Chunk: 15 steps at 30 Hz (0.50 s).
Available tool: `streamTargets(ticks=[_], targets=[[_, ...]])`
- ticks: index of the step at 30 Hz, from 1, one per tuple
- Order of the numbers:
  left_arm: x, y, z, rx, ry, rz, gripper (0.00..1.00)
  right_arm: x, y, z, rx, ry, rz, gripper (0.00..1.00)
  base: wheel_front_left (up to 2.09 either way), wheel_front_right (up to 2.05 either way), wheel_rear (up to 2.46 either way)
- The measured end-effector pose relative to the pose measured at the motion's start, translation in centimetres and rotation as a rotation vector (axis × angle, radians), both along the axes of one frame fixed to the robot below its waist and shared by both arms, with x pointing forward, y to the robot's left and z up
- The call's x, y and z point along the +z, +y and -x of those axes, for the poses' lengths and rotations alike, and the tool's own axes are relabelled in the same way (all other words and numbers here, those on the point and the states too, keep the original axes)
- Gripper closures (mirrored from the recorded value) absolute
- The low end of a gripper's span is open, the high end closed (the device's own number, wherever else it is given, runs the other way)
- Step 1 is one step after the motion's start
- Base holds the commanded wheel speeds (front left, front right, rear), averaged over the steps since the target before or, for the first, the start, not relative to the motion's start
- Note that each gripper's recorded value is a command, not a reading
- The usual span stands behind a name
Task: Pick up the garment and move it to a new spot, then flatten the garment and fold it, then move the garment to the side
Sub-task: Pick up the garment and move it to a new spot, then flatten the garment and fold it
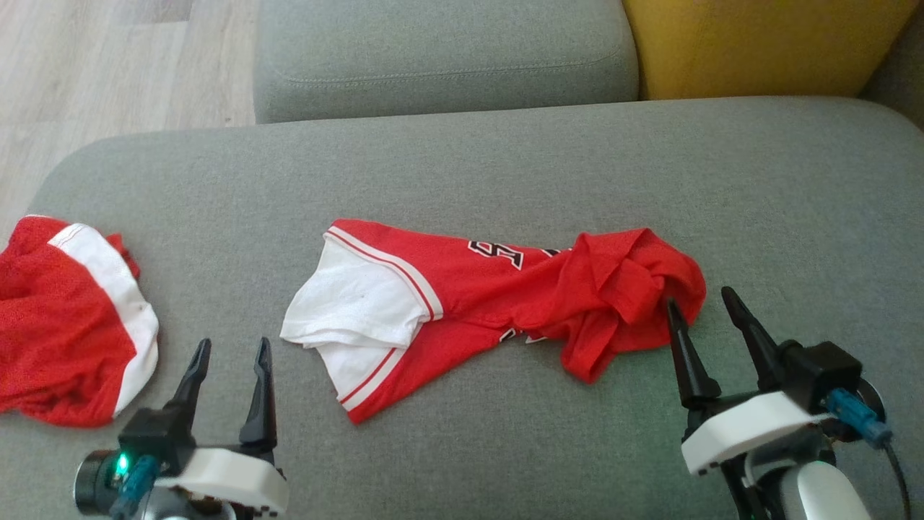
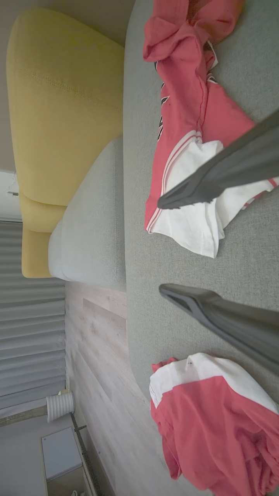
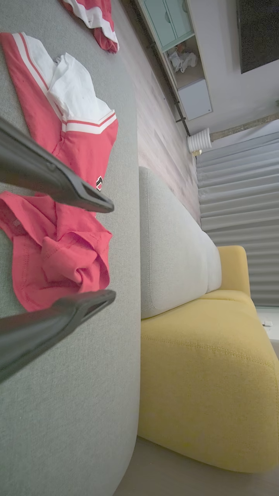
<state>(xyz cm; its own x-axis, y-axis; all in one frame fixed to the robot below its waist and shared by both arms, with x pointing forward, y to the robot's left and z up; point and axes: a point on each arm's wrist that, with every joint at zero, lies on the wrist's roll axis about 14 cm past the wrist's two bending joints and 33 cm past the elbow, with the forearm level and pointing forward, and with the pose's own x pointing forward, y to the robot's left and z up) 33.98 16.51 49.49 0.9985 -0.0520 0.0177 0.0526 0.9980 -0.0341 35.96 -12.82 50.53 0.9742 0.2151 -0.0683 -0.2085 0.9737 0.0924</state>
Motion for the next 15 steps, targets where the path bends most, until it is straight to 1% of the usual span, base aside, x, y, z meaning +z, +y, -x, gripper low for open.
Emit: streamTargets(ticks=[15], targets=[[0.16,0.00,-0.17,0.011,0.001,-0.004,0.00,0.08,-0.15,-0.03,-0.004,0.001,0.008,0.00,0.00,0.00,0.00]])
